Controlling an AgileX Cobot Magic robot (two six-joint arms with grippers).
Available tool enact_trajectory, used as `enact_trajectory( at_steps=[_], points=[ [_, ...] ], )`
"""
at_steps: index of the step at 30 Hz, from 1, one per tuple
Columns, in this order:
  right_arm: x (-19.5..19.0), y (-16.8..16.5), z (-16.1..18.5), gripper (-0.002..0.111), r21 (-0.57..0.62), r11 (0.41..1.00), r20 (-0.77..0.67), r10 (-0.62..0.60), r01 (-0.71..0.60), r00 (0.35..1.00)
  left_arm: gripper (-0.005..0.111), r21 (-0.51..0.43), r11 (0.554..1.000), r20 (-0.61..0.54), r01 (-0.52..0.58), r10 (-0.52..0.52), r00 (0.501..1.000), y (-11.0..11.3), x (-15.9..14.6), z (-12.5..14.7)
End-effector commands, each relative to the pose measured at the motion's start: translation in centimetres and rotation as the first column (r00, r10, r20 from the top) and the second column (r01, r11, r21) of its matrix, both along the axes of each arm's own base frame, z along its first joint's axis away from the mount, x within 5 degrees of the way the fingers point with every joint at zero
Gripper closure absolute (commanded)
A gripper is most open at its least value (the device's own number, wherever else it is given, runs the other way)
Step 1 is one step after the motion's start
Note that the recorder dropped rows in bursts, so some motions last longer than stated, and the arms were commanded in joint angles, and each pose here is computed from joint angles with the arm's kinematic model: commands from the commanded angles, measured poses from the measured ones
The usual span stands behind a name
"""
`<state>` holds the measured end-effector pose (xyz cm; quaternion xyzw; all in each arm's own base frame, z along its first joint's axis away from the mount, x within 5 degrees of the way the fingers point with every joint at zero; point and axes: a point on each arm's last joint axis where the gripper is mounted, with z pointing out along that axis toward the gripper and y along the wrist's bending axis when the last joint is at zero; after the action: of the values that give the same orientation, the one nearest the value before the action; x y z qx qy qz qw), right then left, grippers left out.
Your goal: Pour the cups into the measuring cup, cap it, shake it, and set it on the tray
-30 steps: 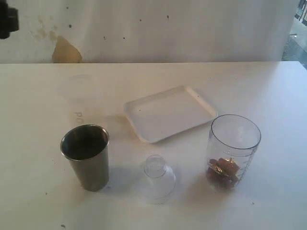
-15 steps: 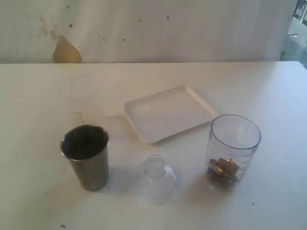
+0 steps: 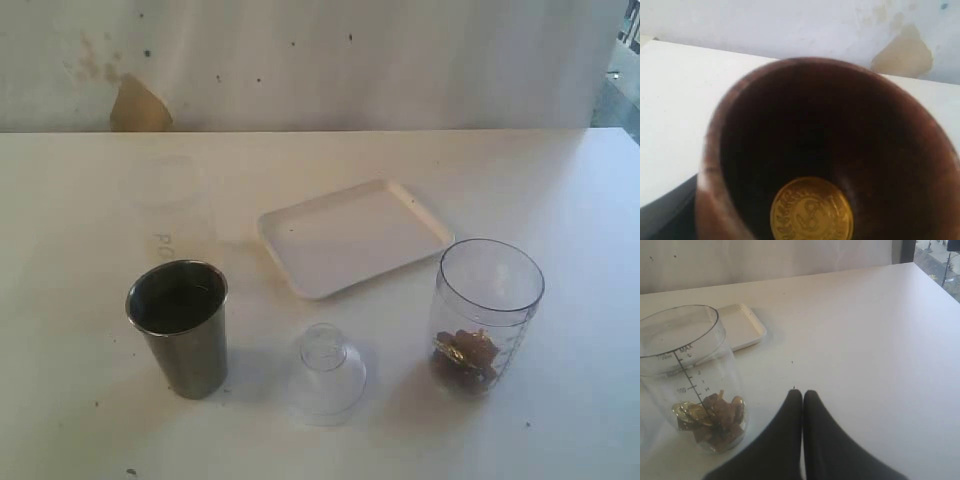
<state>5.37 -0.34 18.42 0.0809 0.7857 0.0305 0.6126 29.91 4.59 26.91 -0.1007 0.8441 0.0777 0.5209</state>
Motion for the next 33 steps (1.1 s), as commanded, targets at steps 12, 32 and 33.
enact_trajectory(
  at_steps=[12, 32, 33],
  points=[
    [0.0, 0.0, -0.1, 0.108, -0.006, 1.0, 0.001, -0.005, 0.005, 1.0, 0.107, -0.194, 0.974, 0.327, 0.12, -0.051, 0.944, -3.0, -5.5, 8.2],
    [0.0, 0.0, -0.1, 0.108, -0.006, 1.0, 0.001, -0.005, 0.005, 1.0, 0.107, 0.164, 0.826, 0.52, 0.539, -0.536, 0.665, -7.6, -12.5, 7.4],
    [0.0, 0.0, -0.1, 0.108, -0.006, 1.0, 0.001, -0.005, 0.005, 1.0, 0.107, 0.142, 0.826, 0.548, 0.546, -0.525, 0.651, -7.7, -12.5, 7.3]
  ],
)
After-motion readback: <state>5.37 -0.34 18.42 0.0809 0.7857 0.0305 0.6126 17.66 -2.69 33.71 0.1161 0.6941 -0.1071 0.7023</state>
